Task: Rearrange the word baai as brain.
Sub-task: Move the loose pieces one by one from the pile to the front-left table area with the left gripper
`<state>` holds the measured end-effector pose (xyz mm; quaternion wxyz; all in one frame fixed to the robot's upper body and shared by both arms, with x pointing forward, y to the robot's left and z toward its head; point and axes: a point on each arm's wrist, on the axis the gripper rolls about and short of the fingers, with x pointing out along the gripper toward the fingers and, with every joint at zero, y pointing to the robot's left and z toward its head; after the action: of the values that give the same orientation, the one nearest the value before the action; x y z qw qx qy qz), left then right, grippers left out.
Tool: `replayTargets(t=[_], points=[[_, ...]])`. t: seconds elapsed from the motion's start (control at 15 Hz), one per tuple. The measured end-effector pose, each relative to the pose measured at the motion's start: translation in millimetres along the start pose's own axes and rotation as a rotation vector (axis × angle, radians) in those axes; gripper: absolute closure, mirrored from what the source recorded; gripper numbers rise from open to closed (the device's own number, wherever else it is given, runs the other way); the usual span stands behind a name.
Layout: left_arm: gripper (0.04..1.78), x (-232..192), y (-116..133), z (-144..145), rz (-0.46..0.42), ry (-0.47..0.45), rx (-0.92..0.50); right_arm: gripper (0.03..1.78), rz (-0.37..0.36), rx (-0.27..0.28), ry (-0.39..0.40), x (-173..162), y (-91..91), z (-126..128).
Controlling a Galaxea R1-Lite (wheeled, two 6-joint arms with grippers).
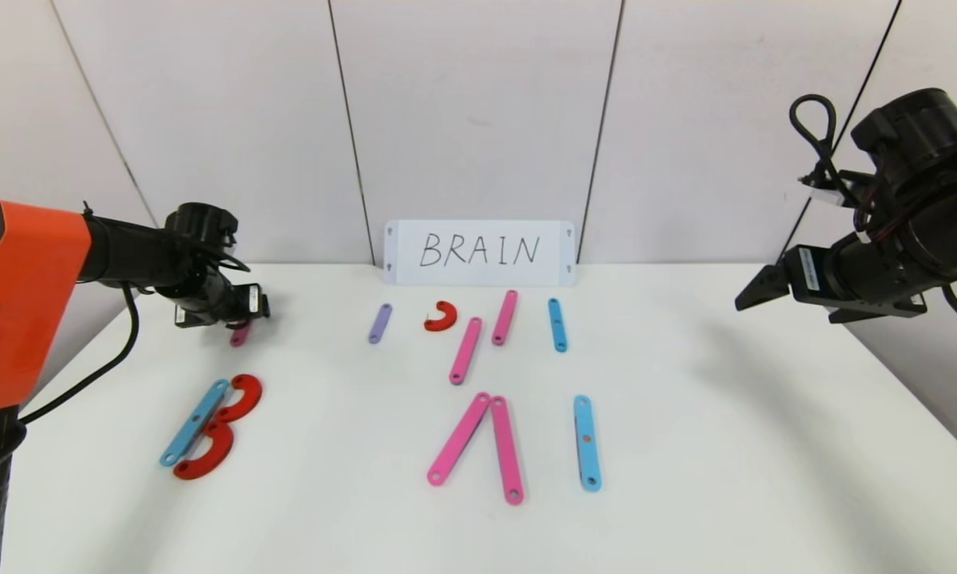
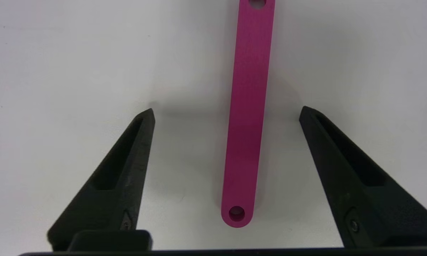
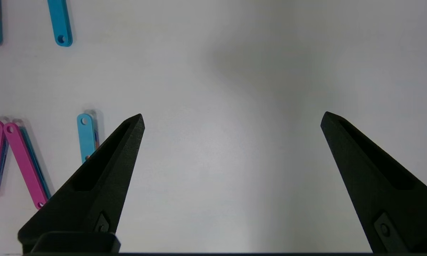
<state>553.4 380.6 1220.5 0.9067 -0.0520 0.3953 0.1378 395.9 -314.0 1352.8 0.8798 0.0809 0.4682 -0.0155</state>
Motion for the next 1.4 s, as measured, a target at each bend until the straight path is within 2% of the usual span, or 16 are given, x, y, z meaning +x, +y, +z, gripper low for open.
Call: replayTargets(t=[0.33, 0.53, 0.93, 1.2, 1.4], points=[[1.27, 10.4, -2.4, -3.1, -0.063, 0.022, -0.002, 0.07, 0.003, -0.001, -0.012, -6.0, -0.3, -1.5], [1.53, 10.5, -2.4, -3.5, -0.064, 0.026, -0.015, 0.07, 0.005, -0.001, -0.018, -8.6, -0.3, -2.0], [1.54, -13.2, -2.2, 5.4, -0.106, 0.005, -0.067, 0.07, 0.008, -0.005, -0.017, -8.8, 1.3, -2.5], [1.54, -51.4, -6.7, 14.9, -0.175, -0.042, -0.100, 0.07, -0.001, -0.014, -0.015, -5.6, 4.1, -3.7], [1.54, -87.0, -10.3, 7.9, -0.224, -0.048, -0.058, 0.07, -0.004, -0.018, -0.010, -3.8, 5.3, -4.4]])
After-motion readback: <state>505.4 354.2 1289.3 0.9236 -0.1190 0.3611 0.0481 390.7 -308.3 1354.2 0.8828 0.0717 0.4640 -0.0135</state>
